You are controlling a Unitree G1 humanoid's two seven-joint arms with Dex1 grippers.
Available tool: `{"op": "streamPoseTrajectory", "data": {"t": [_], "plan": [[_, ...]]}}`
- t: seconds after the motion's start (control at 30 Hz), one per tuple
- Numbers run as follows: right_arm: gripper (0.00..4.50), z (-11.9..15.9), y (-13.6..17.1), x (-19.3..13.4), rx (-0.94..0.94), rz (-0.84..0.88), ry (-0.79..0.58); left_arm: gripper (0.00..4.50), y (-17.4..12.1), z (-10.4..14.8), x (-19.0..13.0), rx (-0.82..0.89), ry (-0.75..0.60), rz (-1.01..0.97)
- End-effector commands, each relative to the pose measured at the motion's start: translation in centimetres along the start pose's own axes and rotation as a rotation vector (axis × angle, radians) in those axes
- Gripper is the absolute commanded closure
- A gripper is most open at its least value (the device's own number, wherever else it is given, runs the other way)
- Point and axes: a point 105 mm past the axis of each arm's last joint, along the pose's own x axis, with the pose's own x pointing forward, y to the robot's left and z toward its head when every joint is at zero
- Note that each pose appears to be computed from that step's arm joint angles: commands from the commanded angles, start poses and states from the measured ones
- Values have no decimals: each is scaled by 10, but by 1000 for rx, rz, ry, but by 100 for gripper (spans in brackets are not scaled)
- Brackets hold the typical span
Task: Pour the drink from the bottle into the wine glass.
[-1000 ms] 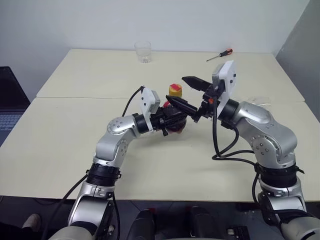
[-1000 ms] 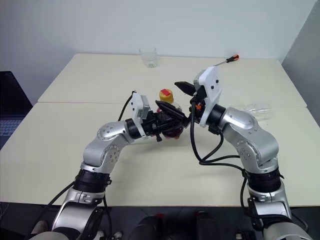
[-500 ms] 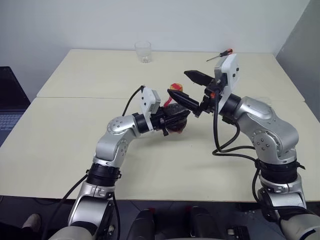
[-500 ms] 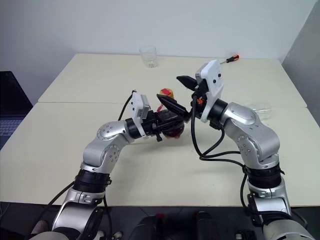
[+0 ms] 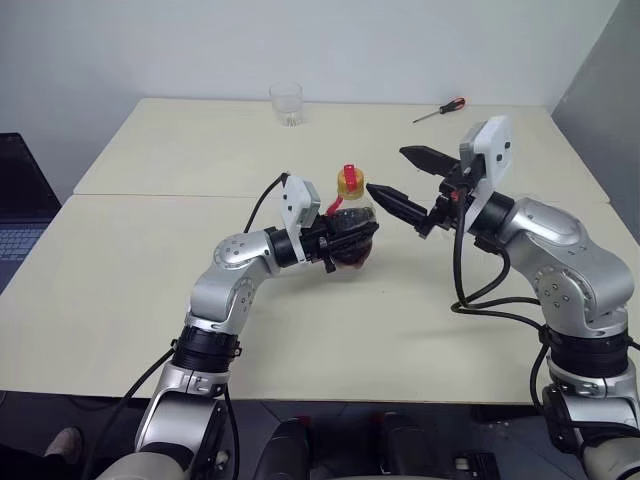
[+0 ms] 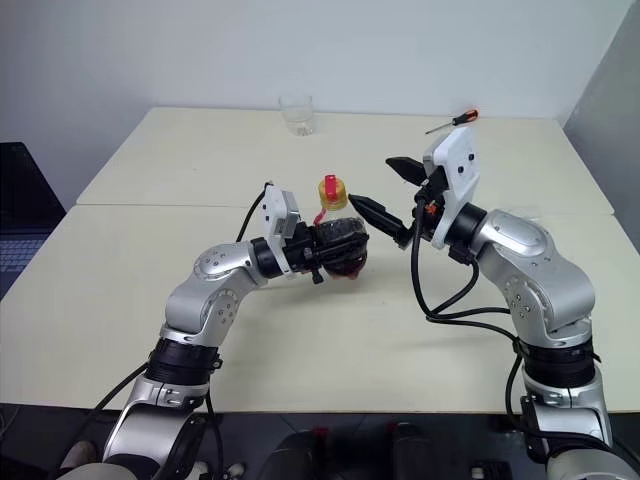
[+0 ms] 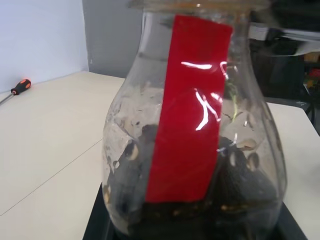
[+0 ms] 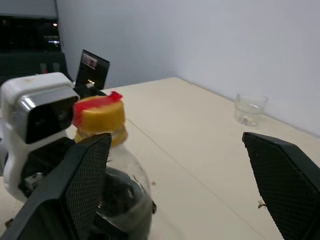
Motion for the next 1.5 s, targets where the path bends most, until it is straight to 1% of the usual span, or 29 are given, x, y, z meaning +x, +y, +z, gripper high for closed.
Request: {"op": "streamPoseTrajectory", "data": {"t": [0.03,0.27,0.47,0.57,0.67,0.8,1.0,1.33,1.37,1.4,1.5], "plan": [[3,11,-3,-7,-20,-19,-30,311,-4,22,4,64,-67,-27],[3,6,-3,-17,-3,-17,-5,311,-4,22,3,63,-65,-23],[3,12,14,-21,92,87,-28,311,-3,21,2,62,-63,-18],[3,21,25,-13,131,138,-64,311,-3,21,2,63,-64,-19],[3,27,26,-4,163,133,-85,311,-2,22,3,64,-64,-21],[3,33,28,7,155,140,-96,311,-1,23,3,66,-65,-22],[3,23,33,17,149,153,-85,311,-5,21,5,65,-64,-33],[3,25,32,26,145,163,-103,311,-4,22,5,67,-66,-30],[42,25,32,26,147,164,-105,311,-4,22,5,68,-65,-31],[65,25,31,26,149,164,-106,311,-4,22,5,68,-64,-31],[169,26,32,26,151,167,-107,311,-4,21,5,69,-63,-30]]}}
